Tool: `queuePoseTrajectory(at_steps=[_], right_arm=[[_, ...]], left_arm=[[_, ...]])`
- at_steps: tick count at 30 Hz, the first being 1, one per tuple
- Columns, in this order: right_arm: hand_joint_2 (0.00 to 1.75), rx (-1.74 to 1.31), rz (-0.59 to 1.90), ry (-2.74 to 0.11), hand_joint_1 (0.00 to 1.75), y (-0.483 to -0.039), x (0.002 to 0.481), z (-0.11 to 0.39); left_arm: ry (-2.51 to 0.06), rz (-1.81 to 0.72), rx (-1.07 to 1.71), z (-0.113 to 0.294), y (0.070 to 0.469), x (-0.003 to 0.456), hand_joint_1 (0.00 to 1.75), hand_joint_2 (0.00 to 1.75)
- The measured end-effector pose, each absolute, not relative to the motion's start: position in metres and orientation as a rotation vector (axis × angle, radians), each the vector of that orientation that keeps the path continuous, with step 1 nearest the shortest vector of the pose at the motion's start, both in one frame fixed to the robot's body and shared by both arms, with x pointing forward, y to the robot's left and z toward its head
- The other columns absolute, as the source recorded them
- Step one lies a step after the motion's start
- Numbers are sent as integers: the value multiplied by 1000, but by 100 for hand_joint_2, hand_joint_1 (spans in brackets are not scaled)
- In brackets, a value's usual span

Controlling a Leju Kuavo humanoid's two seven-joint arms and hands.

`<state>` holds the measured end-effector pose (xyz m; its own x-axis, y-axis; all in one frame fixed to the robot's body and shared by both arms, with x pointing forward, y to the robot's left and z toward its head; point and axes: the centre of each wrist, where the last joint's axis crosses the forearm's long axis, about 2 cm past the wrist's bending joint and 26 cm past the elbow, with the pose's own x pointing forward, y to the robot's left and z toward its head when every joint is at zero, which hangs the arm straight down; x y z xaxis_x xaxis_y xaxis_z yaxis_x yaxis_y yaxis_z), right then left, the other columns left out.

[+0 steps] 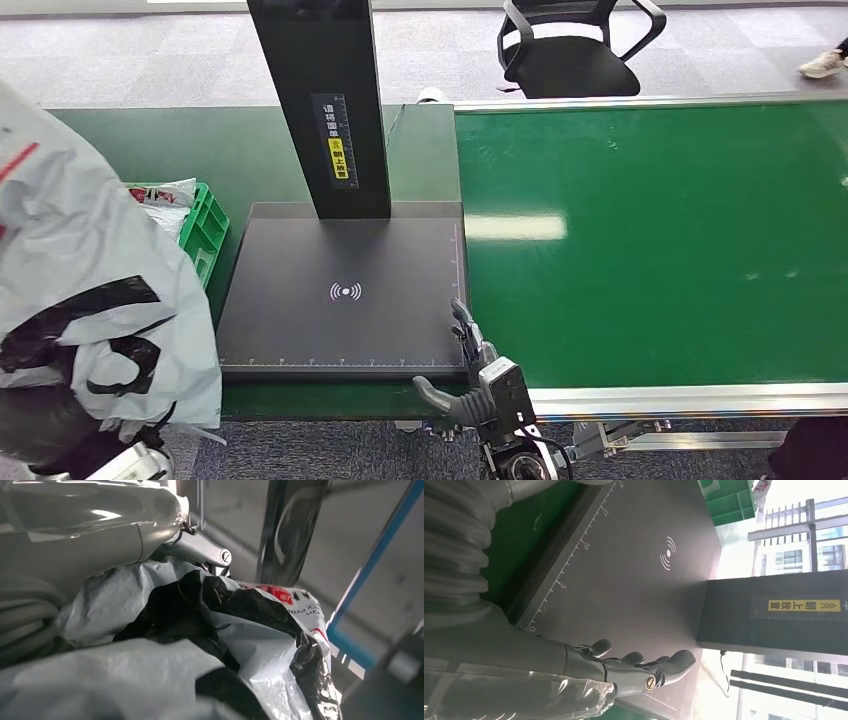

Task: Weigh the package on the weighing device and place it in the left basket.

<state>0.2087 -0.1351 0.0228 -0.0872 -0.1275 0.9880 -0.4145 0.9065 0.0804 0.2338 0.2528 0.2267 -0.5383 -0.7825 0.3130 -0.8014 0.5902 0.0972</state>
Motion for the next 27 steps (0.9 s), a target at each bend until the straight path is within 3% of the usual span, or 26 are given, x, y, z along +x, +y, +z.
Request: queuePoseTrajectory(at_steps=[9, 18, 27], right_arm=[[175, 422, 252, -1657, 0, -135, 209, 23], [175, 423, 255, -1658, 0, -134, 205, 28], [175, 434, 256, -1662, 0, -134, 202, 32]], left_arm=[[-2450, 131, 1419, 232, 285, 244, 167, 175], [-1943, 68, 1349, 148, 415, 310, 166, 175], [-1605, 8, 1346, 121, 484, 331, 161, 175]])
